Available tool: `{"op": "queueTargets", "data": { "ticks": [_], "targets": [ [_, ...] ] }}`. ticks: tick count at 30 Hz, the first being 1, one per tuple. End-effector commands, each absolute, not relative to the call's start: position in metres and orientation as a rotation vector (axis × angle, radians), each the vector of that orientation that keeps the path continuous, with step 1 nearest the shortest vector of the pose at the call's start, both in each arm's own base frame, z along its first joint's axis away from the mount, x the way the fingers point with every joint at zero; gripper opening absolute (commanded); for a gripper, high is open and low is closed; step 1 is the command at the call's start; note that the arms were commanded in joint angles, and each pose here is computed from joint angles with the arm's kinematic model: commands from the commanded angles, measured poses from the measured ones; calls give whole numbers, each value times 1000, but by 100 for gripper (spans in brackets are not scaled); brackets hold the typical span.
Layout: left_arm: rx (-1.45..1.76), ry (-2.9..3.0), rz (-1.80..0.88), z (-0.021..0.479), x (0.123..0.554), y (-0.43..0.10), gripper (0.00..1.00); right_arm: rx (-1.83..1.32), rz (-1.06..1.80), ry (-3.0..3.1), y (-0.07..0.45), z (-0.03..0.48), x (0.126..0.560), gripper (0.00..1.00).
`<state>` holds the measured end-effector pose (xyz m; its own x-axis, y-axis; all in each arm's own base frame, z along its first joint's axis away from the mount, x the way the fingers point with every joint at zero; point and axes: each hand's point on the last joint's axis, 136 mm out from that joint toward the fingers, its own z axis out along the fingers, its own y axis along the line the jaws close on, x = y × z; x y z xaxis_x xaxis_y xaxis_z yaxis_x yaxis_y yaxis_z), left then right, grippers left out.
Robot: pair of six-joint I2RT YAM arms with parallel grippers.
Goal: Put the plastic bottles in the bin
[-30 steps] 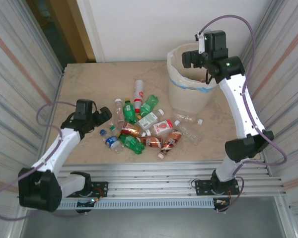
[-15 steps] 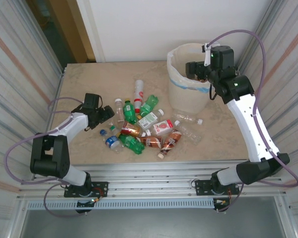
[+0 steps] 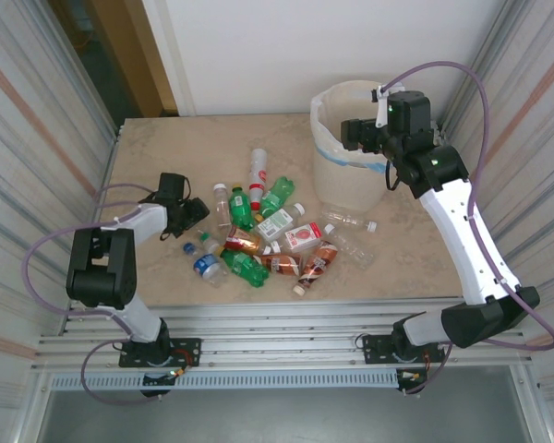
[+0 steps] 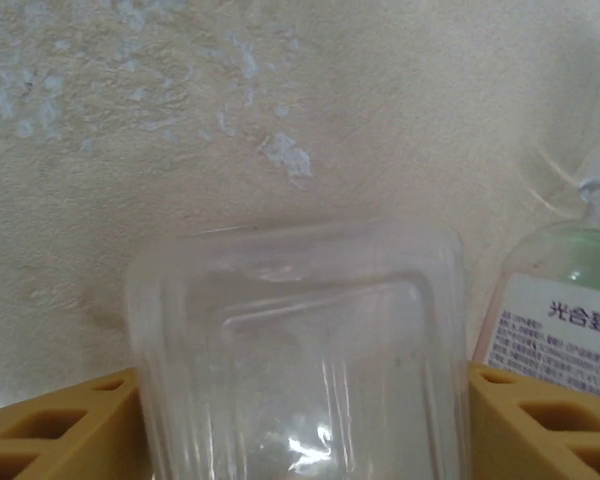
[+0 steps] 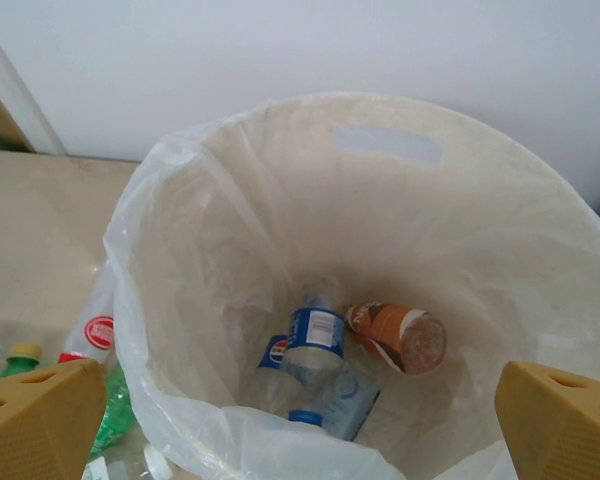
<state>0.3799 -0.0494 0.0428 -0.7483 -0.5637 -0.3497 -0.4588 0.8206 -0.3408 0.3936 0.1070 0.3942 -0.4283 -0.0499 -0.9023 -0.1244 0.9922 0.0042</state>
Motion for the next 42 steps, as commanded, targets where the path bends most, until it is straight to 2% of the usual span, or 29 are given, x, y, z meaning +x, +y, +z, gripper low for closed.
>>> {"op": "queueTargets", "data": {
  "ticks": [1, 8, 13, 19, 28, 34, 42],
  "targets": [
    [-786, 2533, -351, 47, 391, -49, 65, -109, 140, 1973, 112, 407, 387, 98],
    [-814, 2481, -355, 62, 398, -36, 48, -131, 167, 1979, 121, 405, 387, 98],
    [-807, 2417, -380, 91, 400, -28, 40, -172, 212, 1986, 134, 403, 384, 98],
    [-745, 2319, -450, 143, 393, -31, 39, -249, 330, 2037, 173, 387, 377, 98],
    [-622, 2162, -663, 222, 373, -64, 39, -501, 738, 2130, 297, 342, 343, 100],
    [-574, 2077, -798, 254, 368, -88, 36, -640, 995, 2165, 368, 316, 312, 94],
    [-546, 1984, -944, 278, 365, -108, 36, -689, 1151, 2241, 412, 285, 295, 85]
  ]
}}
